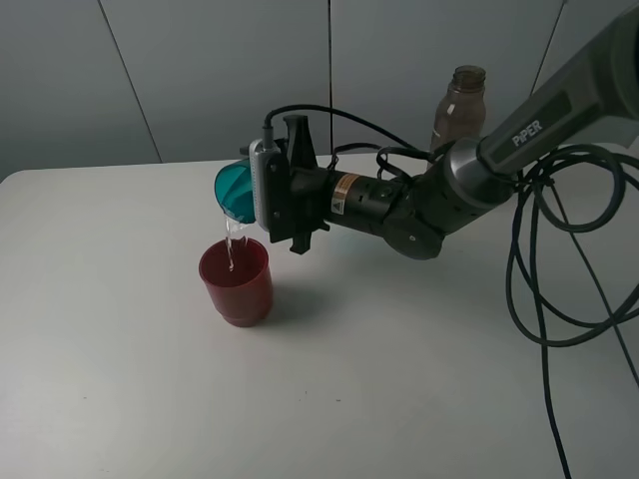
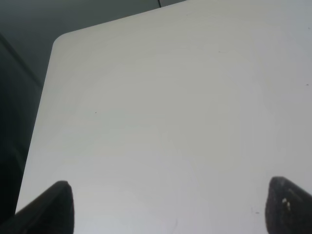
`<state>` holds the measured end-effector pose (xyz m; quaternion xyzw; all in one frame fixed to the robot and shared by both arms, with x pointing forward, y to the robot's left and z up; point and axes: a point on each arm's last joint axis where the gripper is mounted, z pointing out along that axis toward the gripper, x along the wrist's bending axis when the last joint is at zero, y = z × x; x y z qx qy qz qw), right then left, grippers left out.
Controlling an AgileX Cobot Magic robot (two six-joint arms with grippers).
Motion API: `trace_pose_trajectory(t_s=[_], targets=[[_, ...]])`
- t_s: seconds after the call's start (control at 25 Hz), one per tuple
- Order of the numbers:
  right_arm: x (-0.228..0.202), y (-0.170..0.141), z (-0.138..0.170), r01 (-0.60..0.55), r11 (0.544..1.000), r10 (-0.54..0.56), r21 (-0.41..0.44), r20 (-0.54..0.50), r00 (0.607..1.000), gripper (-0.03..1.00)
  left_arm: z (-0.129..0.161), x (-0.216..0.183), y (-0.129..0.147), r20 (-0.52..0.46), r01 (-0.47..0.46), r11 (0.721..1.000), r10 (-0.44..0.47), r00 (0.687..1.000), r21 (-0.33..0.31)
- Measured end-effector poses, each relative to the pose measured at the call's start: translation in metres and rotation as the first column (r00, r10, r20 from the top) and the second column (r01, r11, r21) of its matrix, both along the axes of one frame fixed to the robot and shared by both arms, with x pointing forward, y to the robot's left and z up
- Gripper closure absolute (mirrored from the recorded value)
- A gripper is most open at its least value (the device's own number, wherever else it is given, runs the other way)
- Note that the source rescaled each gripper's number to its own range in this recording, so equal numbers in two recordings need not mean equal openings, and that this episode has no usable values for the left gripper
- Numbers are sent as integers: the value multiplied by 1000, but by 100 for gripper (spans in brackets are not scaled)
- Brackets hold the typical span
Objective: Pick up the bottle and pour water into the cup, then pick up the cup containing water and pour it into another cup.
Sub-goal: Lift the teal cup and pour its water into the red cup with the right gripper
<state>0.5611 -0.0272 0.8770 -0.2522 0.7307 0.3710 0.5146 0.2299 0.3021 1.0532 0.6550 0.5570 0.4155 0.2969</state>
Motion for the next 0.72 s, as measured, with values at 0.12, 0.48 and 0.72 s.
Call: trace_pose_trajectory(t_s=[0.12, 0.48, 0.72], targets=[[0, 0, 0, -7, 1000, 8, -22, 38, 999, 94, 0, 0, 0, 0, 0, 1000, 0, 1000, 0], [0, 1, 4, -29, 997, 39, -65, 155, 987, 94, 0, 0, 0, 0, 2, 1000, -2, 1000, 3], [0, 1, 5, -37, 994, 59, -101, 219, 974, 94, 0, 0, 0, 0, 2, 1000, -2, 1000, 3]])
